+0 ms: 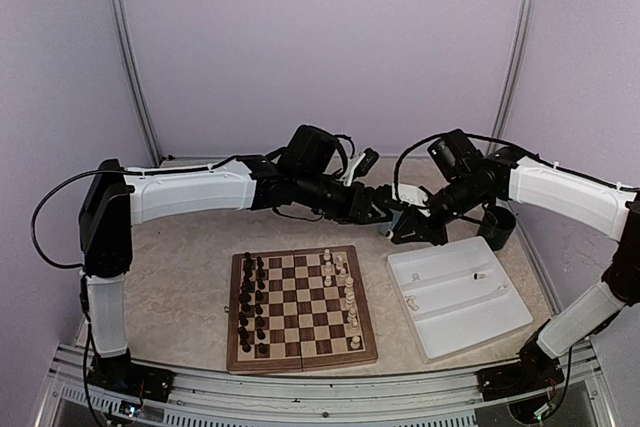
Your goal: Set up the chess pieces on the board
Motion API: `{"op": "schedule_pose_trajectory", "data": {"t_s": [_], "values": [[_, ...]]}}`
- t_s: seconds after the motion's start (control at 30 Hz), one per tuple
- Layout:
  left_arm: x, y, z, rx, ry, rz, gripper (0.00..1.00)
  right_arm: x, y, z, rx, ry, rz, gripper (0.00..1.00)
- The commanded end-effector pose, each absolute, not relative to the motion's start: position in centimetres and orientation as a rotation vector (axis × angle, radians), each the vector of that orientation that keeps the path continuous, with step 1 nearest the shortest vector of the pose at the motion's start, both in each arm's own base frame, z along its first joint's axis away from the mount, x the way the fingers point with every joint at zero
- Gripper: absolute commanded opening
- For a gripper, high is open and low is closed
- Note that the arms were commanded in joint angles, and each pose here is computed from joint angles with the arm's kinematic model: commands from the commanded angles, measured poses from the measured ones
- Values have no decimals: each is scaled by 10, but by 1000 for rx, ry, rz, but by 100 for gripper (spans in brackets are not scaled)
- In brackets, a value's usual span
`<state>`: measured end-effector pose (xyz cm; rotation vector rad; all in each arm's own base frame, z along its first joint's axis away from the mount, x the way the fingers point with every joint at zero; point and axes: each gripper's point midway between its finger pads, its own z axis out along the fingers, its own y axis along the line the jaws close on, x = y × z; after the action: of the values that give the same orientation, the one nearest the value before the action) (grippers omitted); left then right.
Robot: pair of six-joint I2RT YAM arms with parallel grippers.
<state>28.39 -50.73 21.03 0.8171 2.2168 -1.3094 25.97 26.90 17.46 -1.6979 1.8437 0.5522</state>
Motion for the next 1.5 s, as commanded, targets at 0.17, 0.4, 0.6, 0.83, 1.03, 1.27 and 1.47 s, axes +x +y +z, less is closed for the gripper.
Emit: {"op": "schedule_pose_trajectory", "data": {"t_s": [0.17,0.4,0.6,0.83,1.03,1.27,1.47], "values": [[284,-514,201,813,2227,-1394,42,266,284,200,-1683,1793,562,6],[280,-516,196,825,2242,-1424,31,271,286,199,-1674,1802,544,6],[278,-515,193,828,2251,-1445,30,274,287,199,-1663,1810,532,6],[273,-515,197,814,2226,-1561,30,277,289,202,-1639,1814,537,6],[273,-514,196,792,2232,-1600,27,282,290,205,-1622,1813,528,6],[277,-514,202,795,2189,-1614,21,280,293,208,-1630,1801,548,7],[290,-508,220,756,2088,-1627,15,278,286,229,-1573,1772,582,27]]}}
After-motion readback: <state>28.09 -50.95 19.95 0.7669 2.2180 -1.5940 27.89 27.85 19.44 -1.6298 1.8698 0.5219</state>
